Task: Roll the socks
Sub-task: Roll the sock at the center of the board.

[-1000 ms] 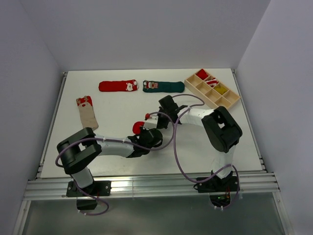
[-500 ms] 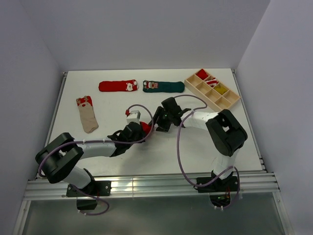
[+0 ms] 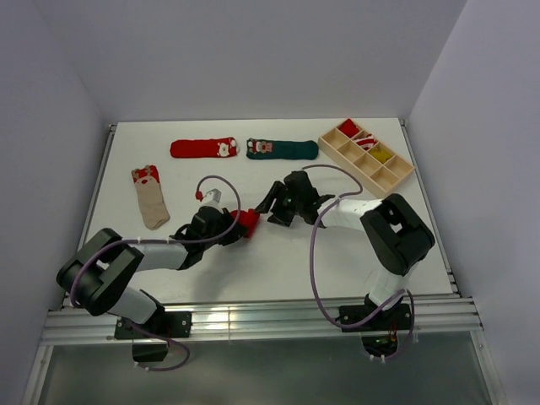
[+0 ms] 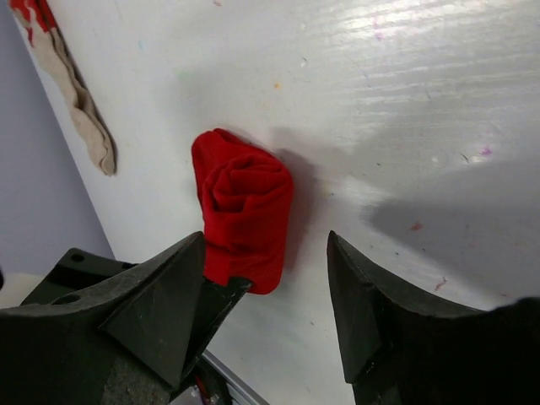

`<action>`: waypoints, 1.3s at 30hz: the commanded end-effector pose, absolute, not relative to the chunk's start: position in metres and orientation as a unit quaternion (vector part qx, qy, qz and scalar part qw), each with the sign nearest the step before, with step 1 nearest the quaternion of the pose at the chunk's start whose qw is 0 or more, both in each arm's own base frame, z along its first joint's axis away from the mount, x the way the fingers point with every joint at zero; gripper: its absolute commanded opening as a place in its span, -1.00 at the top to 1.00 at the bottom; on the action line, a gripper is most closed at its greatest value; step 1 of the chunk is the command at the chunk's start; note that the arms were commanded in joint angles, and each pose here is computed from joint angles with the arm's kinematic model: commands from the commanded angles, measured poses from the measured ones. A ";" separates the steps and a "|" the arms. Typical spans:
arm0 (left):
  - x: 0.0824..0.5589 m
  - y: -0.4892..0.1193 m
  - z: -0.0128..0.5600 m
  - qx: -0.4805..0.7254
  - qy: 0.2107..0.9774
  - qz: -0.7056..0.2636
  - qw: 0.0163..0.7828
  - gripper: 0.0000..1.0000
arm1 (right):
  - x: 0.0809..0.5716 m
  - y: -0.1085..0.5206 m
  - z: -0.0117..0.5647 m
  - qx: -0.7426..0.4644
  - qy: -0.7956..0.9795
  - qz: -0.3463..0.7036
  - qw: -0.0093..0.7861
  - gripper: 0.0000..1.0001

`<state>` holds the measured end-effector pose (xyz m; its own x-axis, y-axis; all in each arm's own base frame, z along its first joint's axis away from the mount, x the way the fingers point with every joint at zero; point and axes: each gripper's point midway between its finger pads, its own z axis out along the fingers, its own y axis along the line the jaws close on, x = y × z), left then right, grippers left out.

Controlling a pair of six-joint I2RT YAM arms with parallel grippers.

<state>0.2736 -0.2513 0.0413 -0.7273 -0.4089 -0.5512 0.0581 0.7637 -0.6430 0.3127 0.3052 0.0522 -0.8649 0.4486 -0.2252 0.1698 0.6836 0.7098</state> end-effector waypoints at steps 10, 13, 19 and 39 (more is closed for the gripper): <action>0.260 -0.247 0.030 -0.156 0.854 -0.412 0.278 0.99 | 0.321 0.343 0.074 0.138 0.876 0.411 0.213 -0.33; 0.259 -0.245 0.027 -0.164 0.853 -0.416 0.270 0.99 | 0.317 0.345 0.066 0.133 0.882 0.402 0.205 -0.32; 0.259 -0.242 0.028 -0.178 0.845 -0.431 0.262 0.99 | 0.314 0.352 0.055 0.130 0.885 0.404 0.190 -0.30; 0.249 -0.249 0.018 -0.192 0.835 -0.473 0.207 0.99 | 0.319 0.363 0.046 0.116 0.884 0.412 0.188 0.58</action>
